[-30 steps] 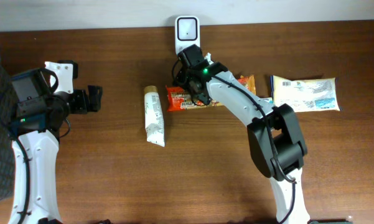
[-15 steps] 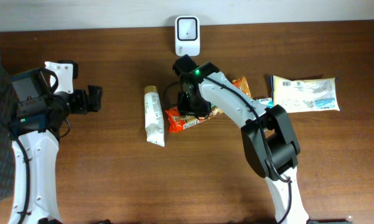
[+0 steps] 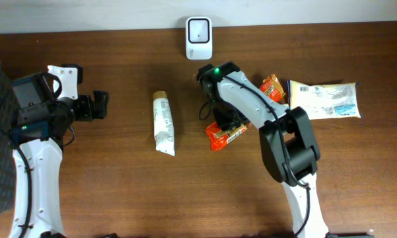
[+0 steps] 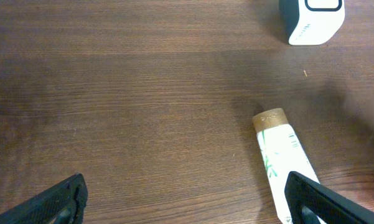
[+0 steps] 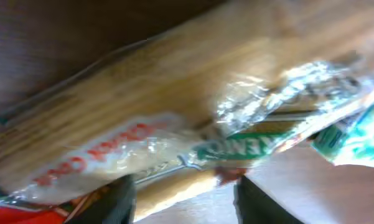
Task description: Scan the item barcode
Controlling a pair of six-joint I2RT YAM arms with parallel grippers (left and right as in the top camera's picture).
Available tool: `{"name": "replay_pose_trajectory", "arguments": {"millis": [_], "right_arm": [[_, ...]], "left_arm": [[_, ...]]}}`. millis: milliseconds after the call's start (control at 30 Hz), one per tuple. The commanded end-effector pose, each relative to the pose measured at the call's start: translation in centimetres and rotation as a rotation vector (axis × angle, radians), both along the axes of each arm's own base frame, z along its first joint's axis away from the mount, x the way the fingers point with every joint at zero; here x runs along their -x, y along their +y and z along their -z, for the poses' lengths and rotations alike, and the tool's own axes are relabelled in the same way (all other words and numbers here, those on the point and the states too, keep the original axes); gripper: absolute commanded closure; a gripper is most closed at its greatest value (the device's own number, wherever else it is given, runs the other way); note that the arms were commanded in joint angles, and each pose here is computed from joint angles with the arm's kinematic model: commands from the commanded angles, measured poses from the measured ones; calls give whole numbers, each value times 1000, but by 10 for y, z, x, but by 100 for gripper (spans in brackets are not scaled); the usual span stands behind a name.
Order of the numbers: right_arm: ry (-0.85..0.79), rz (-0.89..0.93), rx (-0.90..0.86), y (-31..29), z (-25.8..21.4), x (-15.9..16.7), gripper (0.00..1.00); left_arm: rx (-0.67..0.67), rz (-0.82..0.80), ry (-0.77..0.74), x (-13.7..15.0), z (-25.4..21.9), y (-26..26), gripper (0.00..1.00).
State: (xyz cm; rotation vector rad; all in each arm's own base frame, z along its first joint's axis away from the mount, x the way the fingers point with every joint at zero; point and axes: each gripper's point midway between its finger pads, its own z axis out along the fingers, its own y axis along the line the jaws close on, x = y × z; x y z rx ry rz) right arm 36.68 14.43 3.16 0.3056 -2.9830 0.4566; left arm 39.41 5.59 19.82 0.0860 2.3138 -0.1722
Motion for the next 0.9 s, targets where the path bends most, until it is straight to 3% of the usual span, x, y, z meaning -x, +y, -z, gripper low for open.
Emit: {"name": "replay_pose_trajectory", "arguments": {"millis": [0, 33, 67, 100, 200, 400, 567, 600, 667, 733, 800, 833, 867], "right_arm": [[-189, 213, -152, -2, -59, -24, 28], [-209, 329, -211, 1, -65, -26, 27], [-207, 441, -253, 5, -65, -26, 19], [-207, 562, -257, 6, -60, -24, 1], [-170, 867, -244, 25, -34, -6, 1], [-183, 811, -265, 56, 11, 10, 1], [-149, 815, -221, 45, 38, 29, 1], [-139, 815, -209, 43, 40, 33, 5], [-121, 750, -224, 45, 40, 34, 30], [-88, 572, -305, 56, 40, 28, 56], [-1, 289, -526, 92, 34, 27, 70], [36, 174, -612, 106, 25, 28, 96], [48, 138, -631, 110, 18, 29, 96]], "left_arm": [[-6, 17, -9, 0, -3, -1, 1], [-6, 17, -9, 0, -3, -1, 1], [-6, 17, -9, 0, -3, -1, 1], [-6, 17, -9, 0, -3, -1, 1], [-6, 17, -9, 0, -3, -1, 1], [-6, 17, -9, 0, -3, -1, 1], [-6, 17, -9, 0, -3, -1, 1], [-6, 17, -9, 0, -3, -1, 1], [-6, 17, -9, 0, -3, -1, 1], [-6, 17, -9, 0, -3, -1, 1], [-6, 17, -9, 0, -3, -1, 1], [-6, 17, -9, 0, -3, -1, 1], [-6, 17, -9, 0, -3, -1, 1]]}}
